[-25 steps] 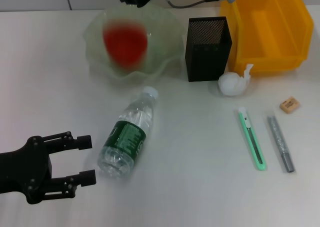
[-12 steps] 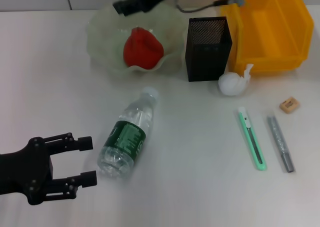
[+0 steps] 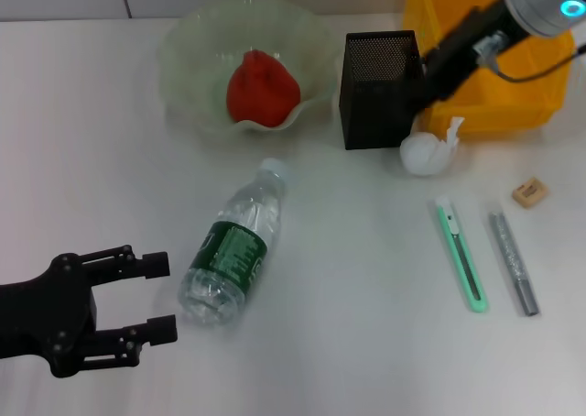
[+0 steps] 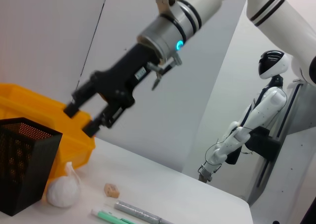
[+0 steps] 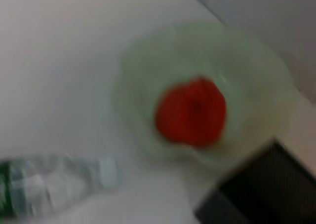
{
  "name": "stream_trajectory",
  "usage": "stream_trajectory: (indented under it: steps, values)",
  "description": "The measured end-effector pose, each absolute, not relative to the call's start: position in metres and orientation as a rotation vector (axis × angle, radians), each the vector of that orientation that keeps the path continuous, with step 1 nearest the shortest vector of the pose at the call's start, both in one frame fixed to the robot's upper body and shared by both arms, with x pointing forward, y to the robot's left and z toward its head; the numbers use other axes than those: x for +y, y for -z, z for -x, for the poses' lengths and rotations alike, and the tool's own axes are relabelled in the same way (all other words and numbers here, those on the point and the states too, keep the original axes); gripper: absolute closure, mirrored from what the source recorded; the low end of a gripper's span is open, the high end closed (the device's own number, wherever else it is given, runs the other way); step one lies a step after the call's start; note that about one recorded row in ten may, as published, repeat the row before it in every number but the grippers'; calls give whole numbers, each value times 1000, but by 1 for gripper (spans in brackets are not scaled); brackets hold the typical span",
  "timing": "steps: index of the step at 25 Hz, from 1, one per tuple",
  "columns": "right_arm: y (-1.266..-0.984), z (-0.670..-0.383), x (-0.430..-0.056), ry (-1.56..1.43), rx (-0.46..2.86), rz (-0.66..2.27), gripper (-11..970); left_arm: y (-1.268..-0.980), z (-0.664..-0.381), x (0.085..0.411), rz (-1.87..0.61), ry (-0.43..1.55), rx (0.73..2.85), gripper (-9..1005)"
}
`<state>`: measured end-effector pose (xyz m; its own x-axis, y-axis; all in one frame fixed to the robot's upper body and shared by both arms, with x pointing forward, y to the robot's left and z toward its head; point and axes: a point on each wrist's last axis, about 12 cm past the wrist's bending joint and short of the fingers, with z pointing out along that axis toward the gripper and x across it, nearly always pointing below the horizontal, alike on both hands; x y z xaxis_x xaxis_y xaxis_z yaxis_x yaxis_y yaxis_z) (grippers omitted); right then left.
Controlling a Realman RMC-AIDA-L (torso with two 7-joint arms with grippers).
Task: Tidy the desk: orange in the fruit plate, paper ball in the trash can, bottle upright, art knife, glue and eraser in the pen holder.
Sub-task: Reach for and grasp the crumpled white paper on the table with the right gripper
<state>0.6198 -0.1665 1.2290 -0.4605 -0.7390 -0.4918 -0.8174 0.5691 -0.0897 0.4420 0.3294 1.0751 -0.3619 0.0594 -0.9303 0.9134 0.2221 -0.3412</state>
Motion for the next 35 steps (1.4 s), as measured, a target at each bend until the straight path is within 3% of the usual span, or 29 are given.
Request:
stream_trajectory:
  steps: [23, 35]
  values:
    - [-1156, -601, -227, -402, 2597, 666, 192, -1078, -446, 331, -947, 1240, 1636, 242]
    - [-1133, -604, -230, -481, 2579, 527, 191, -1079, -447, 329, -964, 1245, 1624, 243]
